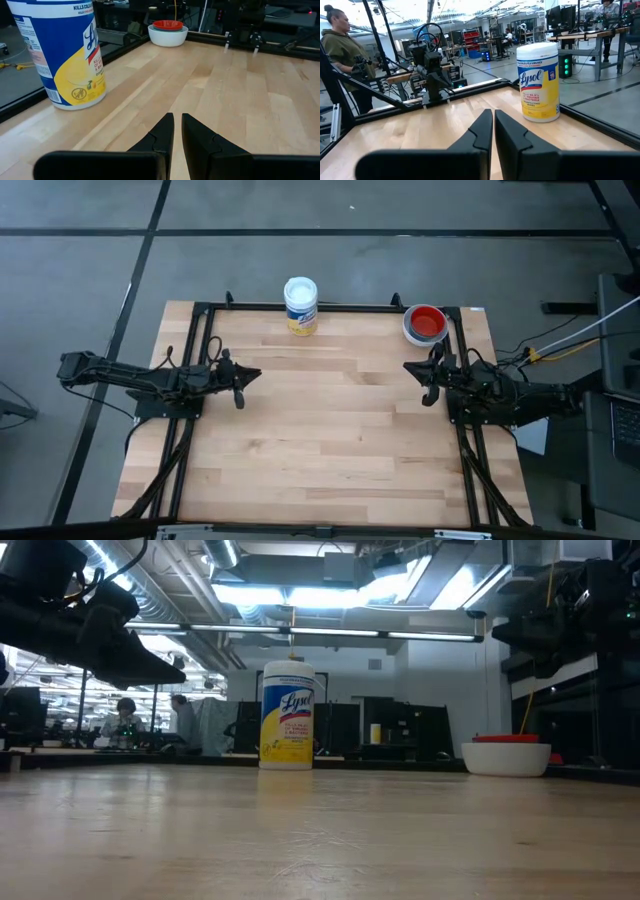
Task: Nest bowls inside each other
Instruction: Return to Home Position
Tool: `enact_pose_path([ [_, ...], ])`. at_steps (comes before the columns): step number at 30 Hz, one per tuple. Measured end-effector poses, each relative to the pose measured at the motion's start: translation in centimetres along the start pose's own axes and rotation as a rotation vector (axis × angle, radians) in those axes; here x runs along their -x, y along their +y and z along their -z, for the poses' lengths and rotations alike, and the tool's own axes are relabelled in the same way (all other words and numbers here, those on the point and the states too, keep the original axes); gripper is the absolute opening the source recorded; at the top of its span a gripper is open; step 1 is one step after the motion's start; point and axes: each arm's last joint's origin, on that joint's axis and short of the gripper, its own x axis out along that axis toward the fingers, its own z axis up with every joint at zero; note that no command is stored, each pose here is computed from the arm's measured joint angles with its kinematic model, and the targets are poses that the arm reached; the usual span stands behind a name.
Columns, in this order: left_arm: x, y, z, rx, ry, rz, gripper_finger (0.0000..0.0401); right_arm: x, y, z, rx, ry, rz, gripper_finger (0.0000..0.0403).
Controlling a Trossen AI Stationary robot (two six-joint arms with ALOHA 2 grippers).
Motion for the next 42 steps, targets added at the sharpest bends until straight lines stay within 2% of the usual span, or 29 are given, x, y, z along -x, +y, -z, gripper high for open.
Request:
enact_pose_path([
  [4, 0.3, 0.0, 0.0, -0.001, -0.001, 0.006, 0.0031, 0.0, 0.0, 0.0, 0.0, 0.0, 0.0, 0.002],
  [18, 3.0, 0.8, -2.6, 0.149, -0.311, 0.088, 0.0031, 0.0, 0.0, 0.0, 0.0, 0.001, -0.001, 0.002],
  [23, 3.3, 0.9, -3.2, 0.18, -0.373, 0.096, 0.0031, 0.0, 0.0, 0.0, 0.0, 0.001, -0.001, 0.002],
  [42, 3.3, 0.8, -3.1, 0.176, -0.367, 0.103, 0.0031, 0.0, 0.0, 0.0, 0.0, 0.001, -0.002, 0.002],
])
